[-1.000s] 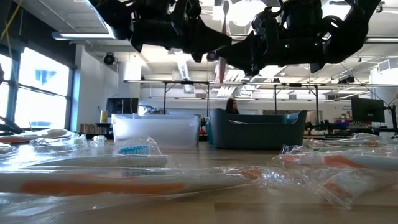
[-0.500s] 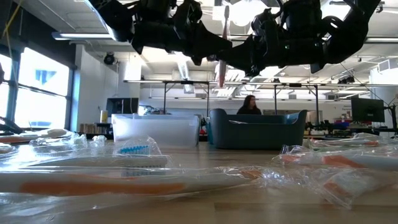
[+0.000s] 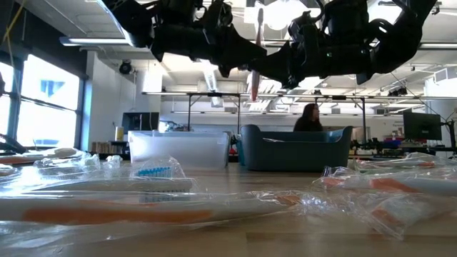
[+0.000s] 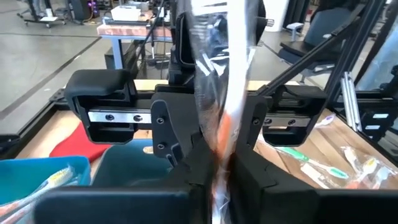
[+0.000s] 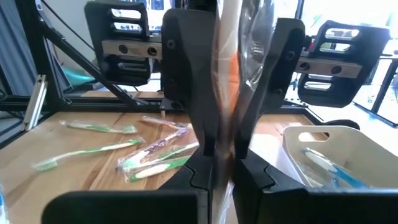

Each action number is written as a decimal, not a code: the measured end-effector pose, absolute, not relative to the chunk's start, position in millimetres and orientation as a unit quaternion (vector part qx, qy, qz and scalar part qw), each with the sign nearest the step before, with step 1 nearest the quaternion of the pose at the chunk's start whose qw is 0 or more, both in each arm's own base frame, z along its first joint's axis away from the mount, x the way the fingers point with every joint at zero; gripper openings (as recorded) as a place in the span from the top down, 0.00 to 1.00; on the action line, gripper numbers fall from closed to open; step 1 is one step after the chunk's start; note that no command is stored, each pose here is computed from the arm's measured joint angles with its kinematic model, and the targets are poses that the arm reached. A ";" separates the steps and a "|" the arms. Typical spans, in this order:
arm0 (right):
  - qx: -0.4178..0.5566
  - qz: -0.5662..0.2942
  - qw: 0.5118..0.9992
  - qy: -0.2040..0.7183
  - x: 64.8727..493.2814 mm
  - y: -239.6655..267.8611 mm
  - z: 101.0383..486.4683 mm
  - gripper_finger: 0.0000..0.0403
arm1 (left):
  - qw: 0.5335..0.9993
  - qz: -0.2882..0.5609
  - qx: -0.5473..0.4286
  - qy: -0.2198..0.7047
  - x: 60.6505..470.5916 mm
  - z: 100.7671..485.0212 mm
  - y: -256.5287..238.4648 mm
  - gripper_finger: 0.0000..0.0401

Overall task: Pick & Place Toothbrushes
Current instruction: Put the orange toothbrush into the blue bin

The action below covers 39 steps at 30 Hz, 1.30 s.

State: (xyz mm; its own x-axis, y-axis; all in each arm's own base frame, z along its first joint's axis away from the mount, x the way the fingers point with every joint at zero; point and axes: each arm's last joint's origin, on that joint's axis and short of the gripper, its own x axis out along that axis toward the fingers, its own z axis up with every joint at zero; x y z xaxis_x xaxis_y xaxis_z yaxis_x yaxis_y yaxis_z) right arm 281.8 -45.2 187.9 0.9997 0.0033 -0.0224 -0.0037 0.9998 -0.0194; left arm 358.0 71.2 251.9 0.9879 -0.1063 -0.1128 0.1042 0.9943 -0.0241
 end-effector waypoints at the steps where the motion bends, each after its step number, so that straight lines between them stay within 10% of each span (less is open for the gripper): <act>1: -0.010 0.002 1.000 0.012 281.8 -45.1 187.8 0.94 | 0.997 -0.052 -0.010 0.058 358.0 251.8 71.3 0.85; 11: -0.009 0.003 1.000 0.017 281.9 -45.0 186.8 0.94 | 0.997 -0.052 -0.009 0.059 358.0 251.5 71.3 0.59; 27: -0.006 -0.046 0.998 0.043 281.4 -47.5 182.3 0.94 | 0.993 -0.084 0.021 0.081 349.5 248.8 78.8 0.57; 39: 0.006 -0.113 0.991 0.065 277.4 -51.3 197.8 0.94 | 0.999 -0.046 0.010 0.016 267.1 230.0 88.3 0.57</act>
